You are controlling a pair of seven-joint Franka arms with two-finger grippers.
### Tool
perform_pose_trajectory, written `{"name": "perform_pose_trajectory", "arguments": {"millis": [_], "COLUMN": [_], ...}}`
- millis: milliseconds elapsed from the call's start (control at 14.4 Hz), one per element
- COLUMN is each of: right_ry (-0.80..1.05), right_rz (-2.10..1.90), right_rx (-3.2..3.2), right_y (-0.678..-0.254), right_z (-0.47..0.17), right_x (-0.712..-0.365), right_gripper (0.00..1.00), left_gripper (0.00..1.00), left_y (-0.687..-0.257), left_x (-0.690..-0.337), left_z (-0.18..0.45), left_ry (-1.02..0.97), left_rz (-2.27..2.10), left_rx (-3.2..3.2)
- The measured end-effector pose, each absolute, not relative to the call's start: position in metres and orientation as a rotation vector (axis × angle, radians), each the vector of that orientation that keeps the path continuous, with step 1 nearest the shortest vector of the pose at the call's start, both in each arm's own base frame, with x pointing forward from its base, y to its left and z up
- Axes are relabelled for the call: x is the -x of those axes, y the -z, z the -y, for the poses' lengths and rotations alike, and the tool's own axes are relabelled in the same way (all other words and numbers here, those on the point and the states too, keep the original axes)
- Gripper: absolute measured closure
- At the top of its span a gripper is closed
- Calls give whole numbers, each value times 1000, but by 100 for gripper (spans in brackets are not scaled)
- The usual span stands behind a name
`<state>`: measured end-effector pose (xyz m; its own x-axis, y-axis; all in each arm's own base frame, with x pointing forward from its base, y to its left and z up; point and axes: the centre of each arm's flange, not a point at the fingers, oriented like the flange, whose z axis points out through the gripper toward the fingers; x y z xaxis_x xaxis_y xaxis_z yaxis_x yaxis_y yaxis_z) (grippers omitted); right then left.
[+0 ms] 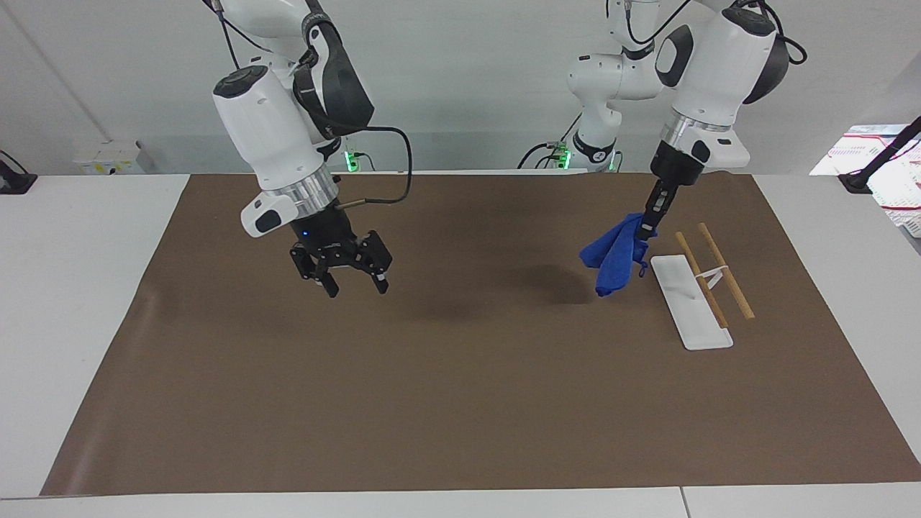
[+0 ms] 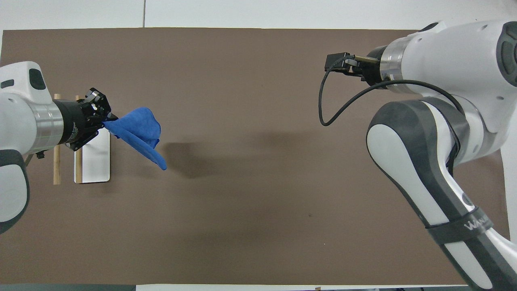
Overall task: Right arm passes towel to left arm to hang
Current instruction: 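Carry the towel with the left gripper while the right gripper withdraws, then lower the towel over the wooden rack crossbar with the left gripper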
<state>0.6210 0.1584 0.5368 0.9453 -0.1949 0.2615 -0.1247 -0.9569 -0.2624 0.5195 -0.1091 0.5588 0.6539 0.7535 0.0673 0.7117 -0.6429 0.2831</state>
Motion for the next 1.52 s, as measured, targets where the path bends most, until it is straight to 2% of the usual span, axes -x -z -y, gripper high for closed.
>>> {"name": "perform_pose_trajectory", "arguments": {"millis": [554, 832, 1040, 1525], "right_ry": [219, 115, 62, -23], "right_rz": [-194, -260, -326, -369], "right_rx": [3074, 3102, 3101, 3097], "right_y": [-592, -625, -650, -636], "right_z": [-67, -41, -16, 1], "right_x": [-572, -546, -541, -546], "right_gripper": [0, 0, 0, 0], "left_gripper": [98, 98, 98, 98], "left_y": [-557, -555, -548, -517], "left_x": [-529, -527, -527, -536], "left_z": [-13, -50, -70, -124], "left_ry": [-339, -364, -361, -369], "left_rz": [-964, -836, -727, -498], "left_rx": [-2802, -2869, -2920, -3010]}}
